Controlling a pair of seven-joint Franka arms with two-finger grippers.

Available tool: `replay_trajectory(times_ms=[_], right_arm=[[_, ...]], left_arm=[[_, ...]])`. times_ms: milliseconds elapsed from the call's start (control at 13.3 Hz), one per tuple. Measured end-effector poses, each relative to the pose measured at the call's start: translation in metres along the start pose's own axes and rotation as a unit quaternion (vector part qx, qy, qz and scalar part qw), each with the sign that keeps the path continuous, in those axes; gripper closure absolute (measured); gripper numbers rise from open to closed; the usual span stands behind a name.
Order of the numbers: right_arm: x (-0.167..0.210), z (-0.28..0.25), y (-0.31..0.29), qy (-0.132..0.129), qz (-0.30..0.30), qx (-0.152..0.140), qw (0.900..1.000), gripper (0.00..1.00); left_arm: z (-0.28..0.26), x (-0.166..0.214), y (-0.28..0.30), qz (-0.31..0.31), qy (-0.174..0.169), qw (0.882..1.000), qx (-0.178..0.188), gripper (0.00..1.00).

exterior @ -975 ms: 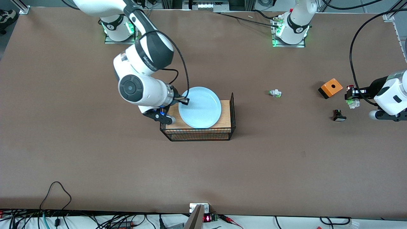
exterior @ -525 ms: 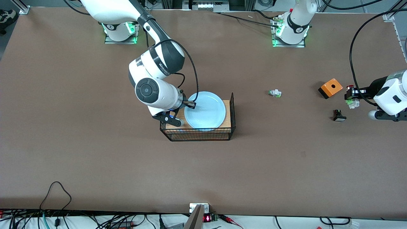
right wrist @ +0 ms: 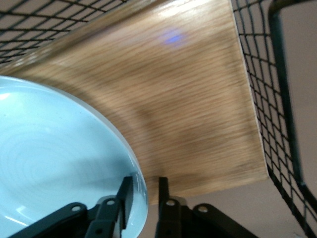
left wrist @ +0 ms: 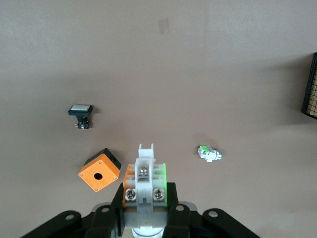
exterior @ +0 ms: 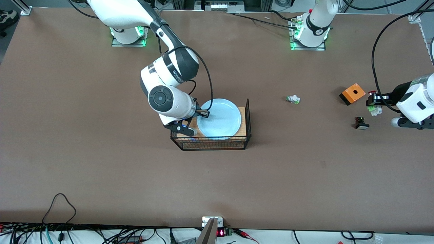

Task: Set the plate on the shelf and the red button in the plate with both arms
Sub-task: 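Lower the plate onto the wooden tray and open the right gripper, then withdraw the right gripper while the left gripper carries the button toward the tray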

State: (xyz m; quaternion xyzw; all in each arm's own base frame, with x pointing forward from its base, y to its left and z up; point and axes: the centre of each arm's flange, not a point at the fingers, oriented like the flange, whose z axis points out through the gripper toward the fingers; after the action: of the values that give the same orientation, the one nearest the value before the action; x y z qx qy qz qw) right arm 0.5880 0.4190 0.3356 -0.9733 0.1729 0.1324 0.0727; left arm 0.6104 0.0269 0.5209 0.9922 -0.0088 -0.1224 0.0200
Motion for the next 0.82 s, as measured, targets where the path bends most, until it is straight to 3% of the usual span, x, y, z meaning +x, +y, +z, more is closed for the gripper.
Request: replay_trajectory(times_ms=[150,525,825], right_arm=[[0.004,-0.006,0.0,0.009,0.002,0.008,1.0,0.49],[0.005,-0.054,-0.013,0.055,-0.005,0.062,0.997,0.01],[-0.005,-0.107,-0.006,0.074,-0.019,0.084,0.994,0.0]], left_arm=[[0.0,0.0,0.0,0.0,0.0,1.0,0.0,0.66],[0.0,0.0,0.002,0.002,0.0,1.0,0.0,0.66],[0.0,0.001,0.01,0.009,0.0,1.0,0.001,0.66]])
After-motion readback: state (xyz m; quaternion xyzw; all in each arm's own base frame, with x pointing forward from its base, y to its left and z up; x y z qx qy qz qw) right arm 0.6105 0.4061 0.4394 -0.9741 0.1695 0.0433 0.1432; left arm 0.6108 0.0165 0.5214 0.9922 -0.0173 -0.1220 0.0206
